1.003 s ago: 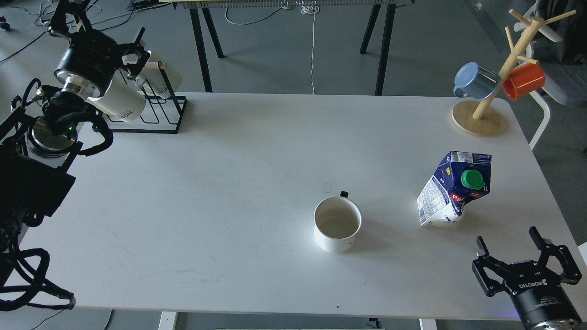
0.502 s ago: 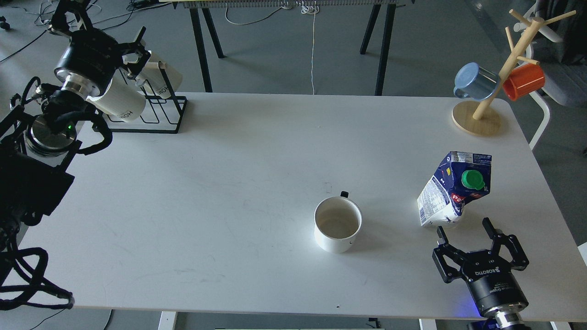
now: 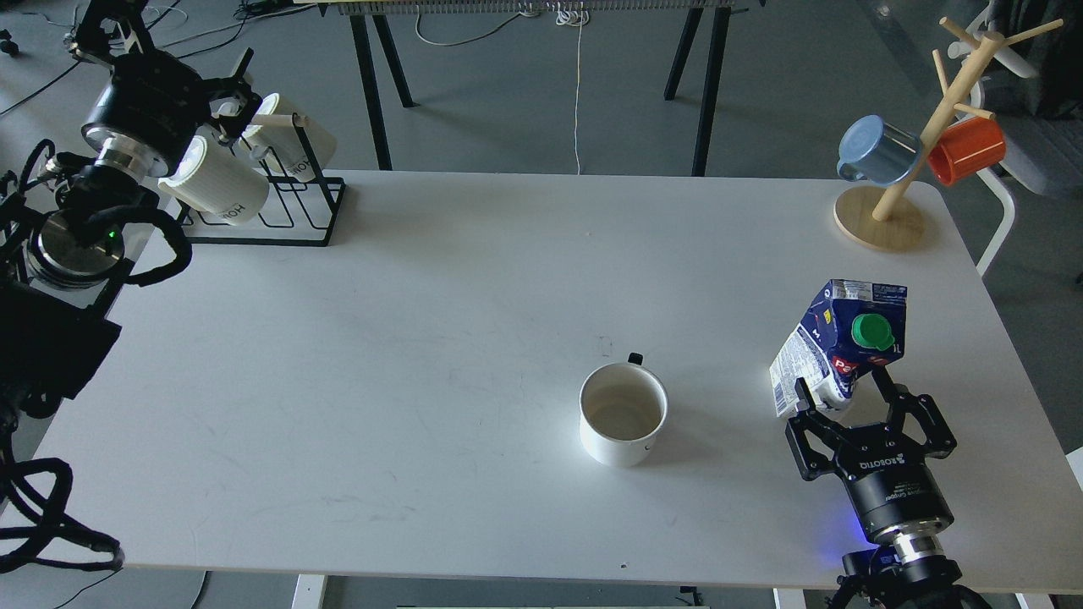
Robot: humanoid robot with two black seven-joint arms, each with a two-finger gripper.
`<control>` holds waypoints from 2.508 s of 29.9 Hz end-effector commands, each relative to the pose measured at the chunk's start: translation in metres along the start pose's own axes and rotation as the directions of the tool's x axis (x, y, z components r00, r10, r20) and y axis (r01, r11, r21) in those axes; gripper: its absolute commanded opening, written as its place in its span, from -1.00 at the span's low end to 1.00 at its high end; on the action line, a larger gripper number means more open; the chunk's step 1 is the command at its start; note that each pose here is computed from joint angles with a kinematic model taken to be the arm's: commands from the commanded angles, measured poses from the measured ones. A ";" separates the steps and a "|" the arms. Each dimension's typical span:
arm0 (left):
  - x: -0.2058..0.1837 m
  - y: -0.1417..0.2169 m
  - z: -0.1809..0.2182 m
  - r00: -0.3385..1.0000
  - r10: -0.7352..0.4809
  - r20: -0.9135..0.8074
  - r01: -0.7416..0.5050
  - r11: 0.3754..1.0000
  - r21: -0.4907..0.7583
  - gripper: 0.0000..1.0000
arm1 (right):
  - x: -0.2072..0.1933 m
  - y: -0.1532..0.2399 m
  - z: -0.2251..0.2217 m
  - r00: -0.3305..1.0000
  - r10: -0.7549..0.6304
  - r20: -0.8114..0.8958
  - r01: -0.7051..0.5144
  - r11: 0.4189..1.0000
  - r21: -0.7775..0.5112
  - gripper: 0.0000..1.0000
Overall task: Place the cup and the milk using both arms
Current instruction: 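Reach the right gripper up to the milk carton and grasp it, then slide the milk carton with the right gripper next to the white mug, then open the right gripper and withdraw it from the carton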
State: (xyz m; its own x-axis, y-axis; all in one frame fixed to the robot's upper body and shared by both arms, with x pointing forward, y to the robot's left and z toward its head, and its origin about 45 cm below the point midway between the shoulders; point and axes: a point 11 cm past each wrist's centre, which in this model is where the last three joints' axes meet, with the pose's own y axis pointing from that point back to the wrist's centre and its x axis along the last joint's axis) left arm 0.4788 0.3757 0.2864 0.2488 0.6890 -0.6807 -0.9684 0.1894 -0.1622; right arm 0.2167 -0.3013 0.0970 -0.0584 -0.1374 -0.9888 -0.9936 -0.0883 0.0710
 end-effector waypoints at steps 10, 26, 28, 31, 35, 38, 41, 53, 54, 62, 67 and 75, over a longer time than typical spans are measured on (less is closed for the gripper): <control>-0.005 -0.004 0.002 1.000 -0.010 0.003 0.010 1.000 0.003 0.98 | 0.003 0.000 0.011 1.000 0.007 0.001 -0.007 0.999 -0.032 -0.33; -0.005 -0.004 -0.001 1.000 -0.012 0.003 0.012 1.000 0.009 0.98 | -0.013 0.030 0.070 0.996 0.000 0.095 0.017 0.984 -0.176 -0.32; -0.005 -0.004 -0.001 1.000 -0.012 0.003 0.012 1.000 0.009 0.98 | -0.016 0.032 0.083 0.993 -0.002 0.119 0.026 0.979 -0.201 -0.32; -0.006 -0.004 -0.001 1.000 -0.014 0.003 0.014 1.000 0.009 0.98 | -0.016 0.035 0.095 0.991 0.003 0.133 0.027 0.973 -0.227 -0.32; -0.002 -0.001 -0.003 1.000 -0.005 0.003 0.005 1.000 0.012 0.98 | -0.017 0.033 0.100 0.990 0.001 0.141 0.032 0.973 -0.228 -0.32; 0.000 0.000 -0.004 1.000 -0.001 0.004 0.001 1.000 0.015 0.98 | -0.018 0.031 0.103 0.989 -0.006 0.145 0.040 0.973 -0.228 -0.31; 0.000 0.000 -0.004 1.000 -0.001 0.005 0.001 1.000 0.017 0.98 | -0.018 0.029 0.106 0.988 -0.007 0.152 0.042 0.973 -0.227 -0.25; -0.001 0.000 -0.008 1.000 -0.004 0.014 0.004 1.000 0.031 0.98 | -0.015 0.030 0.106 0.989 0.002 0.151 0.033 0.974 -0.224 0.24; -0.001 0.000 -0.008 1.000 -0.003 0.013 0.003 1.000 0.030 0.98 | -0.016 0.030 0.106 0.989 0.000 0.151 0.034 0.974 -0.223 0.41; 0.001 0.001 -0.007 1.000 0.000 0.017 0.000 1.000 0.030 0.98 | -0.012 0.037 0.104 0.987 0.017 0.157 0.017 0.977 -0.212 0.92; 0.001 0.002 -0.006 1.000 0.000 0.018 -0.001 1.000 0.029 0.98 | -0.006 0.049 0.106 0.987 0.048 0.155 -0.013 0.976 -0.219 0.96; 0.001 0.001 -0.005 1.000 0.002 0.015 -0.002 1.000 0.027 0.99 | -0.011 0.097 0.068 0.996 0.083 0.029 -0.075 0.975 -0.210 0.96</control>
State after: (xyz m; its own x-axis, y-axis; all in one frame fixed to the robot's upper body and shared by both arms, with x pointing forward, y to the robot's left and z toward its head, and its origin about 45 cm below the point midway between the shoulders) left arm 0.4775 0.3726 0.2814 0.2488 0.7011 -0.6682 -0.9676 0.2101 -0.1398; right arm 0.1267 -0.2179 0.0956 -0.1500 -0.0473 -0.9876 -0.9427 -0.2942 0.1572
